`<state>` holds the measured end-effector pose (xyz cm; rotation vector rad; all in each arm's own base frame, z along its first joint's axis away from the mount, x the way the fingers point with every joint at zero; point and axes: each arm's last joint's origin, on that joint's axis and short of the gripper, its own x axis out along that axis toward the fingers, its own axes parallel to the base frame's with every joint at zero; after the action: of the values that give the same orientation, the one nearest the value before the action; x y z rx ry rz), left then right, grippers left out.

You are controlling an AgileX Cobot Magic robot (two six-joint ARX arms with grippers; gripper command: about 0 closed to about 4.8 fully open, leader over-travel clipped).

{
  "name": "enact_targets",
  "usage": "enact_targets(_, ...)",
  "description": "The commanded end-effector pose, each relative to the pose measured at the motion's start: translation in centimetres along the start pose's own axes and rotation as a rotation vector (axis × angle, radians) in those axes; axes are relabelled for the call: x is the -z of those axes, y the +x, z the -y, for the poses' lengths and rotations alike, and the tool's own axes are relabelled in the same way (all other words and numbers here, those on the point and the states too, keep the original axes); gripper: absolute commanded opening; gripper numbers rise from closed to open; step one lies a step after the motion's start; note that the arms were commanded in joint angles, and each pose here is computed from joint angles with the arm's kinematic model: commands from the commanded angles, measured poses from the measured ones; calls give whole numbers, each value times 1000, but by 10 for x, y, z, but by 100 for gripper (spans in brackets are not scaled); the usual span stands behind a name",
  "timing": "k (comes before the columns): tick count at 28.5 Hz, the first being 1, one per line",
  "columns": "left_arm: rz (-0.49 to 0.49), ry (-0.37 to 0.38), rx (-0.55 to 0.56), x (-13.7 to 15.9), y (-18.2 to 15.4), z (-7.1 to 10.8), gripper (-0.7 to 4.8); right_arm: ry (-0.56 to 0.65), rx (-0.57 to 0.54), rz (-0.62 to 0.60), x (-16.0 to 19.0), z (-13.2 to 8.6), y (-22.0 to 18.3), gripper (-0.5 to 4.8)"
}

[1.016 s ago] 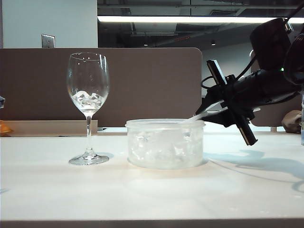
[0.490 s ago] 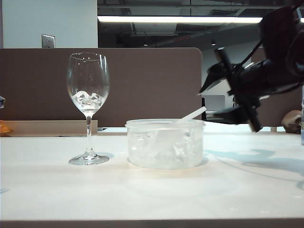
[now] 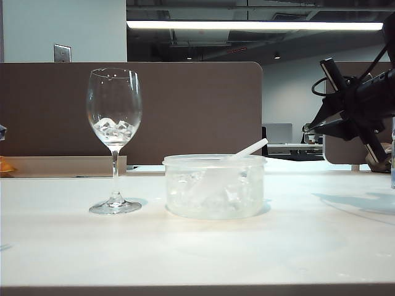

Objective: Pick up an ice shovel filled with ice cubes and pour the ice from the shovel into the glass.

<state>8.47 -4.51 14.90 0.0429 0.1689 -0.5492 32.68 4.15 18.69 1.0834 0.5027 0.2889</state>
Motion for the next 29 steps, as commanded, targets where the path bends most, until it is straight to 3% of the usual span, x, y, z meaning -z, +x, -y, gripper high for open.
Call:
enact_targets(1,-1,4,3,0,0,0,29,-23,-29,11,-2,-4,0,-4)
enact_targets(4,-1,4,2,0,0,0,29,-24,-35,-5,-2,-4,0,-4)
enact_targets(7,-1,4,2,0,0,0,29,-110,-60,-37,-1,-5,-1,-5)
enact_targets(10,-1,4,2,0,0,0,29,-295,-66,-65,2,-8,-2,-5)
enact_targets(14,-1,1,-9,0,0,-1,29,-499,6,-57,8,-18,-10,-5)
enact_targets(20,0,-36,-226,1,-4,-22,29,-801,162,-23,17,-40,-33,-5)
enact_targets(29,-2,-55,-338,1,-7,-32,29,-911,188,61,43,-58,-62,-5)
